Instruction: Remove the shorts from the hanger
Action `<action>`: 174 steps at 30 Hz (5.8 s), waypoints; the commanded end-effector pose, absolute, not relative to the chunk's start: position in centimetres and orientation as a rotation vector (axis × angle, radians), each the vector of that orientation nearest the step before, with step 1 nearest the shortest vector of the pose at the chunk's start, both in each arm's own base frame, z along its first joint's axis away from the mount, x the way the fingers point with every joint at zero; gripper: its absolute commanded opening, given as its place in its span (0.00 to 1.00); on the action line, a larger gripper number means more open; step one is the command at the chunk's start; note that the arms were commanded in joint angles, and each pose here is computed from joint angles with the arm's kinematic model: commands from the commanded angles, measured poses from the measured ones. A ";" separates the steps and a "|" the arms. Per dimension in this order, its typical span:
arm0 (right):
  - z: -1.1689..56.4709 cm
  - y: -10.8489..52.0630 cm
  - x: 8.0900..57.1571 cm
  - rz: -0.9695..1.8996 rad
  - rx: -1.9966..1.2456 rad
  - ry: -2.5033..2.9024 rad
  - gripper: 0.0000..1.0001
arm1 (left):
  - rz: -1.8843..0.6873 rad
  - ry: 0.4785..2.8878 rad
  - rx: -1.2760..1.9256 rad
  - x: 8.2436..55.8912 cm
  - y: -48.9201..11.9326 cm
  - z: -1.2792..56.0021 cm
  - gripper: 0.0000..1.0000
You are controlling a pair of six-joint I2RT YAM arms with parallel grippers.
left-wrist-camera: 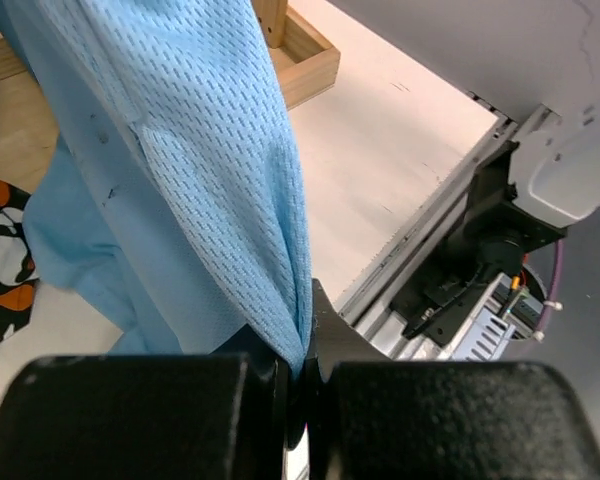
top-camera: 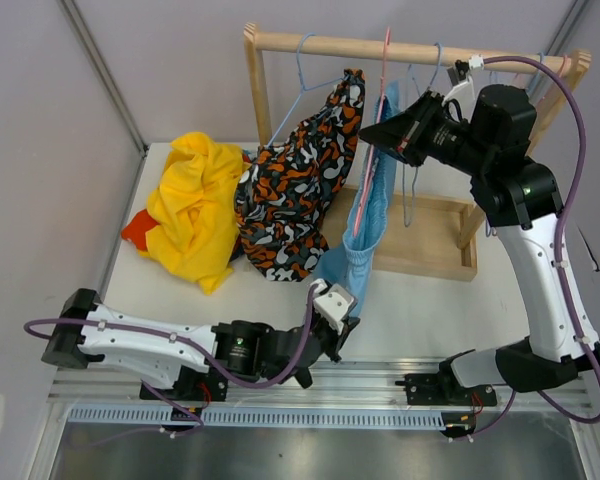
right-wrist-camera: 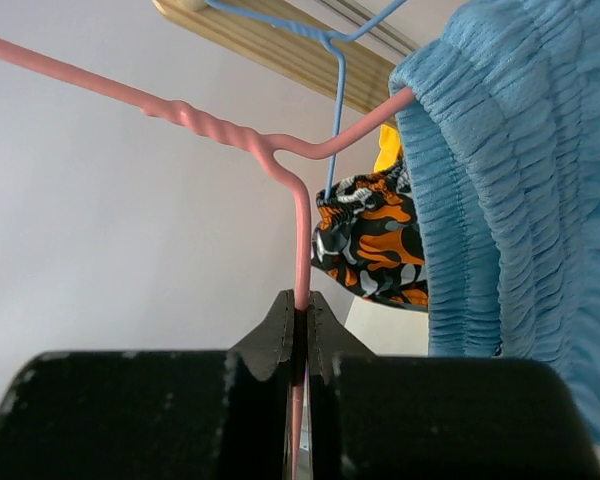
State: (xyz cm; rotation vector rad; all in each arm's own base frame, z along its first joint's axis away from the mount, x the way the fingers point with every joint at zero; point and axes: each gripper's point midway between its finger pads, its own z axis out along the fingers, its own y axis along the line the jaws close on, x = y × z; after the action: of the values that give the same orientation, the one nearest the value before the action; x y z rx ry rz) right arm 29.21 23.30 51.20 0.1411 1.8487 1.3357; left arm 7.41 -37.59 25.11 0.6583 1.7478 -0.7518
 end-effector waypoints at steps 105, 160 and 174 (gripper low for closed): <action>42.6 15.5 21.0 1.138 0.114 1.900 0.99 | 0.158 1.370 -0.202 43.7 -2.4 59.6 0.00; 48.7 40.4 39.5 1.114 0.023 1.586 0.76 | -0.577 1.830 0.043 22.5 -10.0 25.7 0.99; 48.3 41.2 40.9 1.056 0.119 1.546 0.24 | -0.619 1.829 0.078 22.1 -11.0 25.4 0.99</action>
State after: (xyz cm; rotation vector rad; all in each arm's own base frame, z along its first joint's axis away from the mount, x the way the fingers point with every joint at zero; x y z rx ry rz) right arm 40.86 42.01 44.74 0.0630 1.6582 1.0339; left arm 22.14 -10.12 24.59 0.0642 1.8642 -0.5641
